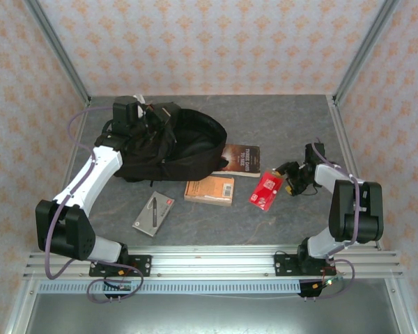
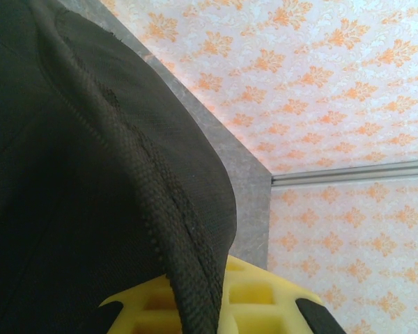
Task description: Pack the student bag
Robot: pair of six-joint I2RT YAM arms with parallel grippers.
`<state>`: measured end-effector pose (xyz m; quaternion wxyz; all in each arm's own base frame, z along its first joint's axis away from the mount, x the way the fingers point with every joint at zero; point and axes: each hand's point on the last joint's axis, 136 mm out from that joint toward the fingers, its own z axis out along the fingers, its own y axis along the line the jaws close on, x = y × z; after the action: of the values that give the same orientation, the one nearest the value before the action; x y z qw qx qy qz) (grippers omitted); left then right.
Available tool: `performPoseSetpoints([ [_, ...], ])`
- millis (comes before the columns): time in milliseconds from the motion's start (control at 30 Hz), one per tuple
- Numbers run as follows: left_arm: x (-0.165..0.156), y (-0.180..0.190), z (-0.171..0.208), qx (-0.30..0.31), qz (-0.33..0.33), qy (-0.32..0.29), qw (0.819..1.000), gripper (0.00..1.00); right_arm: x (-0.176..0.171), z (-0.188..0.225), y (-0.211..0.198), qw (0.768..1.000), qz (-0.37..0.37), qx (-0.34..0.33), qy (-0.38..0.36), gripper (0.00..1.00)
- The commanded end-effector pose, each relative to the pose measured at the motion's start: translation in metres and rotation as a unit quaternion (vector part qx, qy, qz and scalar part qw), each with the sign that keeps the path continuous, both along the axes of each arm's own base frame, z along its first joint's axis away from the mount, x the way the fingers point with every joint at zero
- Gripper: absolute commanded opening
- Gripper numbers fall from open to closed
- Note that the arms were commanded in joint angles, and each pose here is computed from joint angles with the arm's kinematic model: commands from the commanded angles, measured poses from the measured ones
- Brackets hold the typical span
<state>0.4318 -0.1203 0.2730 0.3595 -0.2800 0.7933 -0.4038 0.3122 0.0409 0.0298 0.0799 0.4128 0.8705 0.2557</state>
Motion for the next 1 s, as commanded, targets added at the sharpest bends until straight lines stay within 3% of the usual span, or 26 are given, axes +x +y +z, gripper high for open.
performPoseSetpoints([
  [0,0.005,-0.006,0.01,-0.003,-0.011,-0.023,1.0,0.0,0.03,0.005,0.033,0.994,0.056,0.044,-0.082,0.66],
  [367,0.002,-0.009,0.014,0.002,-0.017,-0.028,0.999,0.0,0.031,0.012,0.047,0.989,0.046,0.104,-0.091,0.64],
  [733,0.002,-0.01,0.017,0.001,-0.018,-0.031,0.999,0.0,-0.011,-0.005,0.069,0.996,0.066,0.053,-0.023,0.67],
  [967,0.002,-0.01,0.019,0.001,-0.019,-0.032,0.999,0.0,-0.043,-0.004,0.115,0.993,0.107,0.039,-0.01,0.67],
])
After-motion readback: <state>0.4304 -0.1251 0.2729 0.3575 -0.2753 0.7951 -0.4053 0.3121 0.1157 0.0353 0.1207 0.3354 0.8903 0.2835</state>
